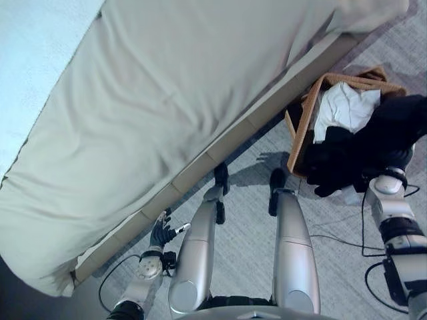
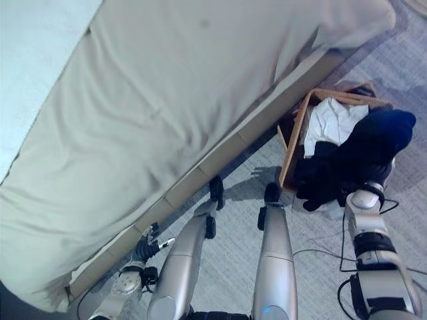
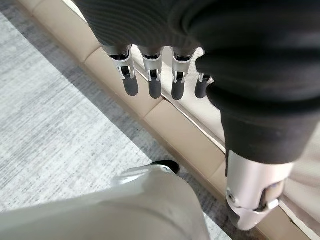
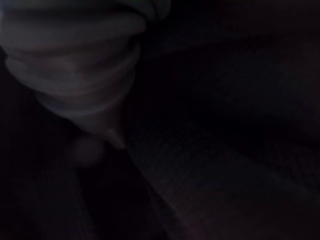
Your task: Pick up clothes into the bucket
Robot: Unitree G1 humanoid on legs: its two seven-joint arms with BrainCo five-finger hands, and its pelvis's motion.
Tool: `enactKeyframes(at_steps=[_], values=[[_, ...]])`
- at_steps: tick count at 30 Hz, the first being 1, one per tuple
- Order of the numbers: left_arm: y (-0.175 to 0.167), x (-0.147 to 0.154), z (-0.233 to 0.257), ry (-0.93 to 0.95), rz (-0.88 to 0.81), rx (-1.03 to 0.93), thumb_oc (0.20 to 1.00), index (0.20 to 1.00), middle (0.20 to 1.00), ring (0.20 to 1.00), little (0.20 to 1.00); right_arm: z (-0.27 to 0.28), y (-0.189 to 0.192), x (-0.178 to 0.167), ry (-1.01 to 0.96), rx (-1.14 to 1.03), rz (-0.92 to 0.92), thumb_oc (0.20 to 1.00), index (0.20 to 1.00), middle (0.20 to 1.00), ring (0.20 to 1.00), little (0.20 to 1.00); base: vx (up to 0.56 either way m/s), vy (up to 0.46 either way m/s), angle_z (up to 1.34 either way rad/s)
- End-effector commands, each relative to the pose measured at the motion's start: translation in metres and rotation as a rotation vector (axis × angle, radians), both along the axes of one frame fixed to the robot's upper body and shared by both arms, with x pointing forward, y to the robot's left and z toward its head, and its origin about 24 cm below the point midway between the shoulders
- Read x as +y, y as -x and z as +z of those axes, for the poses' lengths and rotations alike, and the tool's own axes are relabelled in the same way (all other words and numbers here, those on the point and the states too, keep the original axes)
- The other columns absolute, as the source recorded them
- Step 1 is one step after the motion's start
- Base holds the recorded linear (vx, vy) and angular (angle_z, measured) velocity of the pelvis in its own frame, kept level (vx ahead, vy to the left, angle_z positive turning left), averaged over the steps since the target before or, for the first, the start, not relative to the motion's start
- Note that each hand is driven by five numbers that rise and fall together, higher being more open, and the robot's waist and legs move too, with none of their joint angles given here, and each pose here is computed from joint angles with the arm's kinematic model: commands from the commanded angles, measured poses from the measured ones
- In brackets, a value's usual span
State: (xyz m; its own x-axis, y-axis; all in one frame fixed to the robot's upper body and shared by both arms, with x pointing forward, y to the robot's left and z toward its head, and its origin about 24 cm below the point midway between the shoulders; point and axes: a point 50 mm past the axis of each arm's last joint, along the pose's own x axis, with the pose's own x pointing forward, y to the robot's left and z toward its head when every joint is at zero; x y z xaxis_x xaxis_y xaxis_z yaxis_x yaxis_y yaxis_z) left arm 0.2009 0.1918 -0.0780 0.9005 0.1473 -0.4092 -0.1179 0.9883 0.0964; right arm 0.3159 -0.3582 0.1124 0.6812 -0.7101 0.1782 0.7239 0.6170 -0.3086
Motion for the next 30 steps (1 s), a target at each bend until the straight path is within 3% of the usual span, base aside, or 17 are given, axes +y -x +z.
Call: enactKeyframes(at_steps=[1,5,6,7,8,20,28,30], values=[[0.009,-0.001,-0.002,0.017,0.050,0.000,1.000,1.000,1.000,1.000,1.000,0.041,0.003,-0.021,0.170,-0.054,-0.055,0.200,0.200,0.200,0.200,0.200,-0.01,-0.040,-0.03],[0.006,-0.003,0.001,0.034,0.067,-0.022,1.000,1.000,1.000,1.000,1.000,0.055,-0.005,-0.023,0.233,-0.012,-0.057,0.200,0.200,0.200,0.200,0.200,0.00,-0.012,0.04],[0.006,-0.003,0.001,0.040,0.072,-0.023,1.000,1.000,1.000,1.000,1.000,0.056,-0.005,-0.026,0.249,0.015,-0.066,0.322,0.322,0.322,0.322,0.322,0.00,-0.002,0.04],[0.006,-0.003,0.000,0.042,0.075,-0.023,1.000,1.000,1.000,1.000,1.000,0.057,-0.006,-0.028,0.267,0.040,-0.079,0.843,0.843,0.843,0.843,0.843,0.00,0.000,0.05],[0.006,-0.003,0.000,0.046,0.078,-0.022,1.000,1.000,1.000,1.000,1.000,0.058,-0.007,-0.029,0.281,0.061,-0.080,1.000,1.000,1.000,1.000,1.000,0.00,-0.001,0.06],[-0.006,-0.013,0.008,0.060,0.050,-0.063,1.000,1.000,1.000,1.000,1.000,0.039,-0.009,-0.025,0.278,0.150,-0.076,1.000,1.000,1.000,1.000,1.000,0.00,0.014,0.03],[-0.012,-0.005,0.006,0.029,0.083,-0.046,1.000,1.000,1.000,1.000,1.000,-0.044,0.011,-0.003,0.105,0.282,-0.003,1.000,1.000,1.000,1.000,1.000,-0.03,0.011,0.03],[-0.012,0.008,0.002,-0.003,0.119,-0.016,1.000,1.000,1.000,1.000,1.000,-0.087,0.027,0.021,0.013,0.346,0.070,1.000,1.000,1.000,1.000,1.000,0.00,0.000,0.00]])
